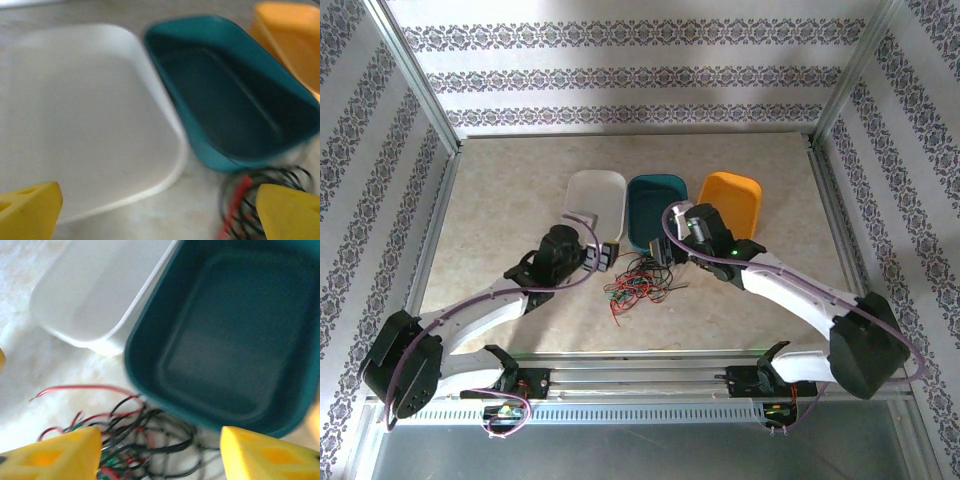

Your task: Untangle the cables

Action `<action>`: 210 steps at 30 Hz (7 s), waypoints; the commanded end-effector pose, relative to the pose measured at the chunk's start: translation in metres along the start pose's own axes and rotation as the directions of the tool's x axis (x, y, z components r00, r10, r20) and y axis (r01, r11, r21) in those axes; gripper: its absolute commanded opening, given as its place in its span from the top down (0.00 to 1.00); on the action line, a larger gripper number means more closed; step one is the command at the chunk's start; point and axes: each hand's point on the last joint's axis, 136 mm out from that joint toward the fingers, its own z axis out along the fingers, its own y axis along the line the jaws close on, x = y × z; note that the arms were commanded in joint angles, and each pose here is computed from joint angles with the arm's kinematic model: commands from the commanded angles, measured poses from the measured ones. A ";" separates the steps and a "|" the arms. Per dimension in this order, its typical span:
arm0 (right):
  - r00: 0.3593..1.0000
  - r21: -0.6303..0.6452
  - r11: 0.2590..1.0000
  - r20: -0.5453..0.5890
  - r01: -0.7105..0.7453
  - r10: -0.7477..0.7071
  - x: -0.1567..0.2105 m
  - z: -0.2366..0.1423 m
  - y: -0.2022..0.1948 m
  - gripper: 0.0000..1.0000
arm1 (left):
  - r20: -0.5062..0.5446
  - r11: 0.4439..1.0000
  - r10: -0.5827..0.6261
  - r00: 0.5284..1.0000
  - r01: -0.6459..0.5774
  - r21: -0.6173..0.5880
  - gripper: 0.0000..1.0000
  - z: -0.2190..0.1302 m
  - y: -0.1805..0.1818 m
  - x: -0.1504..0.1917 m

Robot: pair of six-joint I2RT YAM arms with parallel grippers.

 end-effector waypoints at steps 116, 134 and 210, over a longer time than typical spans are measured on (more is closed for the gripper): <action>0.768 -0.259 0.907 0.633 0.333 -0.101 -0.166 -0.310 0.103 0.99 | -0.422 0.982 0.188 0.887 -0.157 0.107 1.00 0.054 -0.047 0.163; 0.346 0.401 0.904 0.877 -0.148 -0.332 -0.164 -0.471 -0.004 0.97 | -0.475 0.969 0.244 0.846 -0.229 0.089 1.00 0.056 -0.045 0.187; 0.791 -0.107 0.970 0.563 -0.218 0.240 -0.143 -0.195 0.008 0.98 | 0.124 0.848 0.216 0.969 -0.249 0.469 0.96 -0.019 -0.161 -0.038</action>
